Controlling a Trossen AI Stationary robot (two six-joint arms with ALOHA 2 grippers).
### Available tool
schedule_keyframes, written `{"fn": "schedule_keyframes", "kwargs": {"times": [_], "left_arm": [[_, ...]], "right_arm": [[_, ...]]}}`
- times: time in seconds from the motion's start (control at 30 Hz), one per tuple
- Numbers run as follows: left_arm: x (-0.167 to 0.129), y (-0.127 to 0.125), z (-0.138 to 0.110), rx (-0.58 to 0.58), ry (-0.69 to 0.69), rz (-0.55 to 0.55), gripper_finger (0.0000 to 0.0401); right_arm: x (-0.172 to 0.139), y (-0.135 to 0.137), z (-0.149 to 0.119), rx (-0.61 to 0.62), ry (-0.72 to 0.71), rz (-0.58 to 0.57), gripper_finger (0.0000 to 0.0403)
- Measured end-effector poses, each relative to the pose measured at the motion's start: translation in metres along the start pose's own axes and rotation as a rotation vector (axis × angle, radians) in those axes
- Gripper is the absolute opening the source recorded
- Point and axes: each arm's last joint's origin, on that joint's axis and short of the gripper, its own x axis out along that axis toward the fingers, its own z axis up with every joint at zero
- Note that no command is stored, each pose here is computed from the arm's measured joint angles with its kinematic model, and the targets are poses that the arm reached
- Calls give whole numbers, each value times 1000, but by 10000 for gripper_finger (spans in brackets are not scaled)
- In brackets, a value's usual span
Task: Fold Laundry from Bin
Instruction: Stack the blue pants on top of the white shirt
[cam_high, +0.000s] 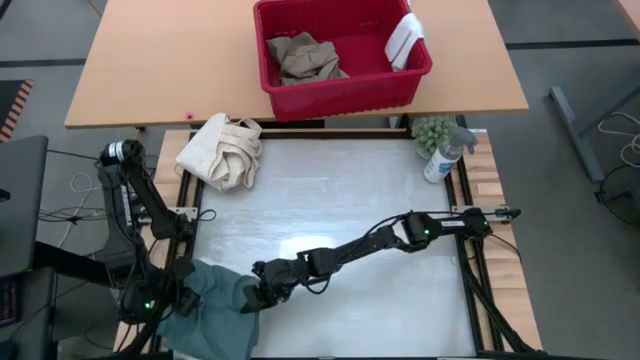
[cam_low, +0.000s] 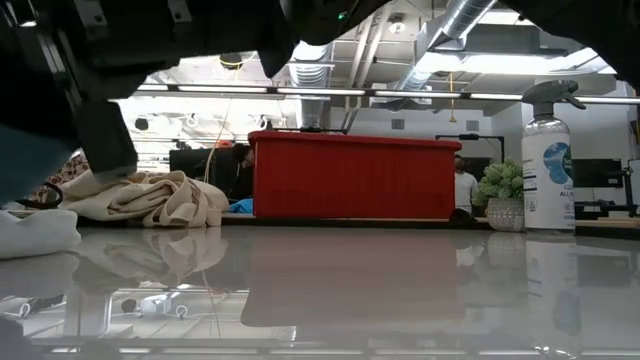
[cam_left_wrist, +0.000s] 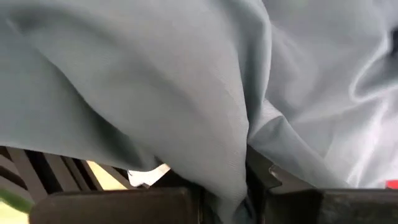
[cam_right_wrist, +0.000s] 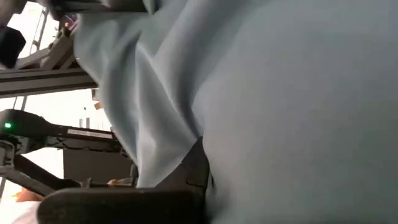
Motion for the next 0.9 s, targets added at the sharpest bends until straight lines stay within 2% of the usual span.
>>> {"fn": "schedule_keyframes", "kwargs": {"times": [0.2,0.37,0.47,0.73,0.9], "left_arm": [[10,8,6,19,-29,36,39],[10,8,6,32,-32,35,57],[9,9,5,32,-13,44,88],[-2,11,12,23,-3,13,199],[-5,12,14,33,5,20,226]], "right_arm": [[-2,-5,12,2,-44,-21,65],[-4,-5,18,-80,-42,-22,101],[-5,-5,20,-101,-20,-23,132],[-8,2,22,-126,26,-3,199],[-10,2,24,-119,59,-9,214]]}}
